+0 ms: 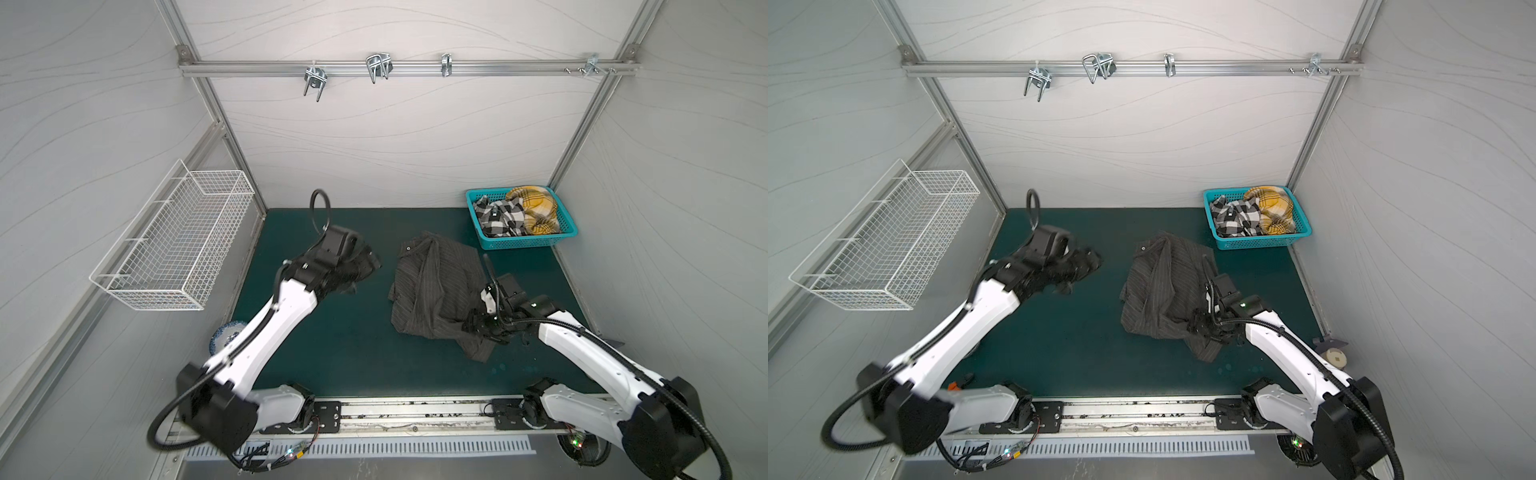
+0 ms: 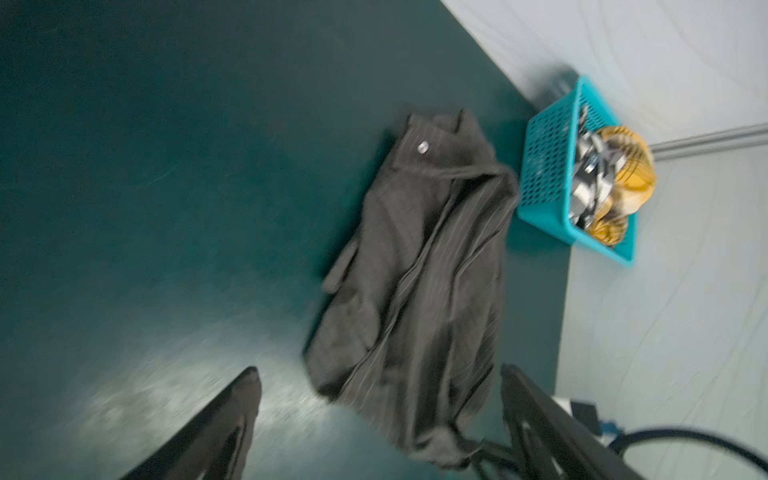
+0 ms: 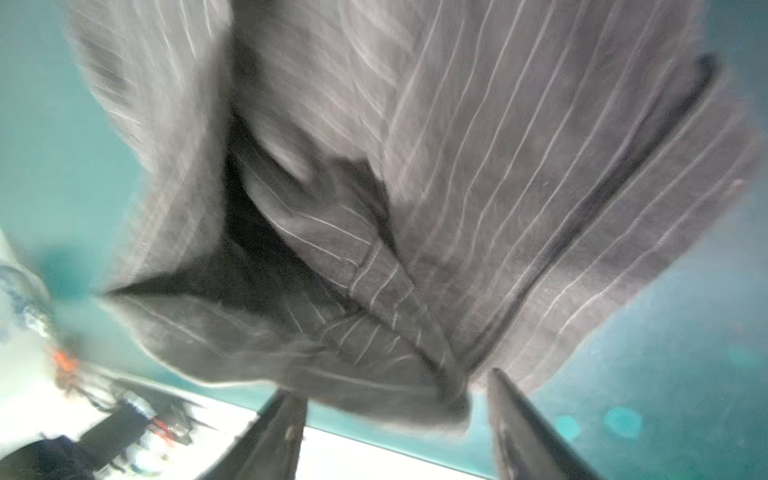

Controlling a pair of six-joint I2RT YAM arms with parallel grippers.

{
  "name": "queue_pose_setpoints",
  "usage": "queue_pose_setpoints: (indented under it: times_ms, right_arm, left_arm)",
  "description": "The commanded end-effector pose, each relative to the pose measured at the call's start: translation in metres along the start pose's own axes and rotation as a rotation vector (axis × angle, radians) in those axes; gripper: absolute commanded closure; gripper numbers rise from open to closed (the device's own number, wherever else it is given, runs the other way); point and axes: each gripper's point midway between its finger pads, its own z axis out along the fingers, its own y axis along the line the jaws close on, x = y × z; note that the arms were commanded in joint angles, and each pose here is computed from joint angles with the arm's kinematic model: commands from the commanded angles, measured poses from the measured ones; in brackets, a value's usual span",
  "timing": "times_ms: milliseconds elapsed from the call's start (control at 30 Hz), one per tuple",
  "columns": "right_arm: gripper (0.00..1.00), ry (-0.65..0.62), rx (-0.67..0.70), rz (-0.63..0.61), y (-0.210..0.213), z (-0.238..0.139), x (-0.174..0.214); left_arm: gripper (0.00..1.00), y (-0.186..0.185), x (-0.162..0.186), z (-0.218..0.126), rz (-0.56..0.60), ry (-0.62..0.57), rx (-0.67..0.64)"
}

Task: Fold and stack the long sleeve shirts

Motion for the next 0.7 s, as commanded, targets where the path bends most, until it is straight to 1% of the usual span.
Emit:
queue_pose_setpoints:
  times_ms: [0,100,200,267,400,567,667]
  right_arm:
    - [0.19,0.032,-0.016,-0.048,0.014,0.006,0.006]
    - [0.18,0.045,0.082,-0.166,0.018,0.011,0.017]
    - [0.17,0.047,0.201,-0.290,0.020,0.014,0.022]
    - [0.16,0.052,0.299,-0.334,0.016,0.015,0.020]
    - [0.16,0.061,0.444,-0.404,0.014,0.018,0.009]
    - [0.17,0.041,0.625,-0.507,0.022,0.016,-0.008]
    - [0.16,0.031,0.720,-0.586,0.030,0.014,-0.014]
  left_arm:
    - [0.10,0.067,0.061,0.008,-0.048,0.161,-0.137]
    - [0.09,0.082,0.086,0.010,-0.118,0.201,-0.090]
    - [0.10,0.090,0.093,0.012,-0.115,0.212,-0.097]
    - [0.11,0.090,0.094,0.013,-0.105,0.227,-0.109]
    - [0.11,0.090,0.099,0.026,-0.107,0.264,-0.109]
    - [0.13,0.081,0.107,0.043,-0.146,0.322,-0.063]
    - [0.14,0.076,0.105,0.046,-0.151,0.320,-0.046]
